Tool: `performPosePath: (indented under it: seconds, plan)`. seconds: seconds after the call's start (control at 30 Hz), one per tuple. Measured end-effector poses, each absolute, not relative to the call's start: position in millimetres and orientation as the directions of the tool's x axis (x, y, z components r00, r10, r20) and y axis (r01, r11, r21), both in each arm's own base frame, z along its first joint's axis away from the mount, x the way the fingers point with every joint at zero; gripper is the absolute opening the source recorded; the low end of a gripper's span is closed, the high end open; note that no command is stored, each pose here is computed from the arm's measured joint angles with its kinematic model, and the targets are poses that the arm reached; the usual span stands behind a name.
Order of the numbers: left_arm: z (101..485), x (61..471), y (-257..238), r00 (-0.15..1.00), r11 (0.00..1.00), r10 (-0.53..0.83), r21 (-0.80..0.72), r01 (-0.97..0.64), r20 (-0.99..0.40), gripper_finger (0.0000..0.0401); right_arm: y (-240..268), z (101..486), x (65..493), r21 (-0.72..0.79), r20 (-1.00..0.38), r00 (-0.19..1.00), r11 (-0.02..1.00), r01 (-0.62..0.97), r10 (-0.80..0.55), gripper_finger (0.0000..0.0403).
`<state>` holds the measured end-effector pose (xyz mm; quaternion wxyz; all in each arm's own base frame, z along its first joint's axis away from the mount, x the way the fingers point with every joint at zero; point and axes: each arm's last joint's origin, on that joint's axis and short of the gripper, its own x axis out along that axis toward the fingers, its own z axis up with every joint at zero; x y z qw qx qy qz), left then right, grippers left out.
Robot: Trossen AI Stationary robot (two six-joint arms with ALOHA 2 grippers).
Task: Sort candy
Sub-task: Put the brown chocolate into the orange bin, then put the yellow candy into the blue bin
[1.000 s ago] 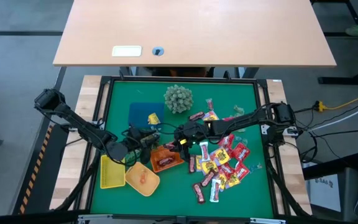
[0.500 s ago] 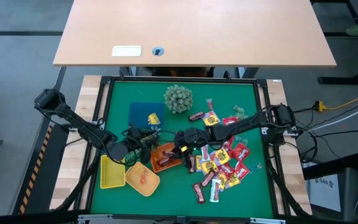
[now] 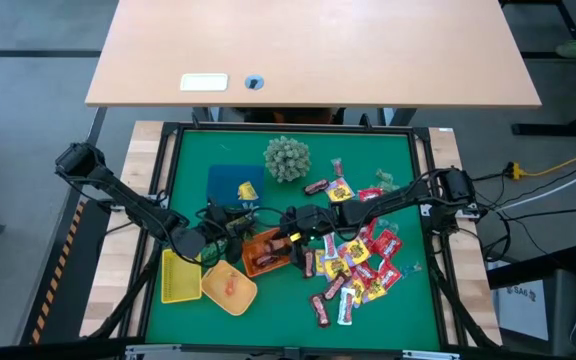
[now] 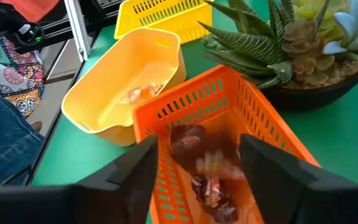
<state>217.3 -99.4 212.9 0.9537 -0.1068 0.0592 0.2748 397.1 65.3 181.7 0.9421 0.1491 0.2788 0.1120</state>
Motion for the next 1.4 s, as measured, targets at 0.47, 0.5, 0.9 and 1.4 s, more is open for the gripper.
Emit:
performPosePath:
  seconds: [0.47,0.5,0.9,1.4]
  plan:
    - [213,217,-99,0.842,0.826,0.512,-0.171,-0.537,-0.172,0.0131,41,182,395,0.46,-0.501,0.739,0.862,-0.213,0.45,0.027]
    - [213,217,-99,0.842,0.826,0.512,-0.171,-0.537,-0.172,0.0131,37,183,393,0.476,-0.505,0.727,0.853,-0.216,0.465,0.027]
    - [212,219,-96,0.832,0.817,0.527,-0.169,-0.552,-0.172,0.0131,-2,207,372,0.364,-0.581,0.707,0.906,-0.218,0.403,0.027]
    - [213,228,-77,0.815,0.792,0.55,-0.194,-0.578,-0.182,0.0131,-31,188,347,-0.046,-0.852,0.521,0.988,-0.145,0.037,0.027]
